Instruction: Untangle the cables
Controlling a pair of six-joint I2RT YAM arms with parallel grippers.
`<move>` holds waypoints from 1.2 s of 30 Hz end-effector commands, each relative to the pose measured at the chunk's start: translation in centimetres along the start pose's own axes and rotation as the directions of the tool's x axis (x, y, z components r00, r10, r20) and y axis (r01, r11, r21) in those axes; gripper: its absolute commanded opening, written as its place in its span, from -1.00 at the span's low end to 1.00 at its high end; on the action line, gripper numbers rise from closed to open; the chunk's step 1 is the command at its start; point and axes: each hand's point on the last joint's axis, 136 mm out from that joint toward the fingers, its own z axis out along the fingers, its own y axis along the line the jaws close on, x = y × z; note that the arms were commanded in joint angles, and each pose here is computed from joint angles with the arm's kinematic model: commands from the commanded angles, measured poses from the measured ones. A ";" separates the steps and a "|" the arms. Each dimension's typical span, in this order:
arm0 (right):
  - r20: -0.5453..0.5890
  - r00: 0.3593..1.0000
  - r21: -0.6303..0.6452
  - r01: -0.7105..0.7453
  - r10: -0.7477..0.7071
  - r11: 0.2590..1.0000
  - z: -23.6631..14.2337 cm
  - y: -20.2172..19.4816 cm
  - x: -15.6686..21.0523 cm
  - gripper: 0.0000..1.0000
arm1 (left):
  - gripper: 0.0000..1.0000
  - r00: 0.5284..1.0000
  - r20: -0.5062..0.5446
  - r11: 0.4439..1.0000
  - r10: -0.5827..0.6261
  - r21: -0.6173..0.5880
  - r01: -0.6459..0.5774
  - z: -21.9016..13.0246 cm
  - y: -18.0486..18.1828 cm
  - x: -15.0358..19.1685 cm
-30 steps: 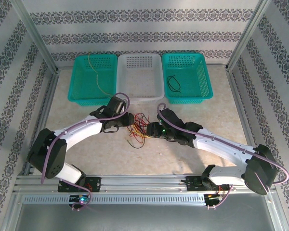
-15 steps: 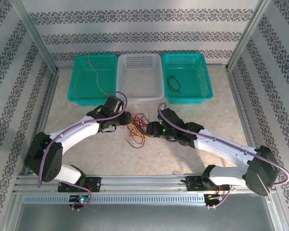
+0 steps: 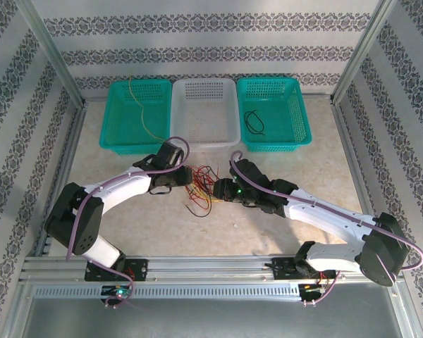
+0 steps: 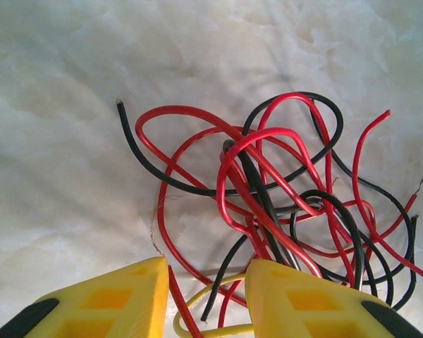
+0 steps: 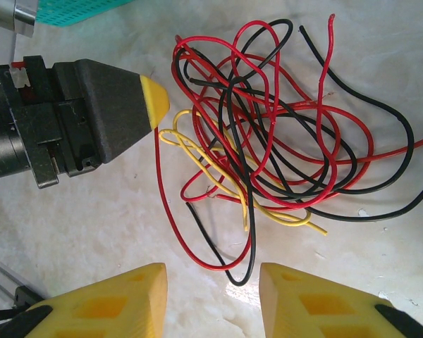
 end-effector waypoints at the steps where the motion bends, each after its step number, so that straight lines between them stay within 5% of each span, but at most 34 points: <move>1: 0.023 1.000 -0.018 -0.004 0.004 1.000 -0.4 1.1 -0.6 -0.20 | -0.23 1.000 0.011 1.000 -0.024 -0.013 0.024 -1.0 0.8 0.2; 6: 0.018 1.000 -0.019 0.000 0.000 1.000 -0.1 1.3 -0.7 -0.20 | -0.09 0.998 0.038 0.998 -0.049 -0.038 0.051 -2.2 1.7 0.5; 24: -0.063 0.998 0.003 0.030 -0.030 1.000 2.3 1.7 0.1 -0.24 | -0.11 0.995 0.036 0.995 -0.090 0.057 0.088 -1.8 0.1 0.3; 36: -0.123 0.991 0.224 0.069 -0.042 0.972 6.9 -1.5 -3.1 -0.33 | -0.14 0.992 0.092 0.991 -0.086 0.114 0.076 -3.8 -2.0 -2.6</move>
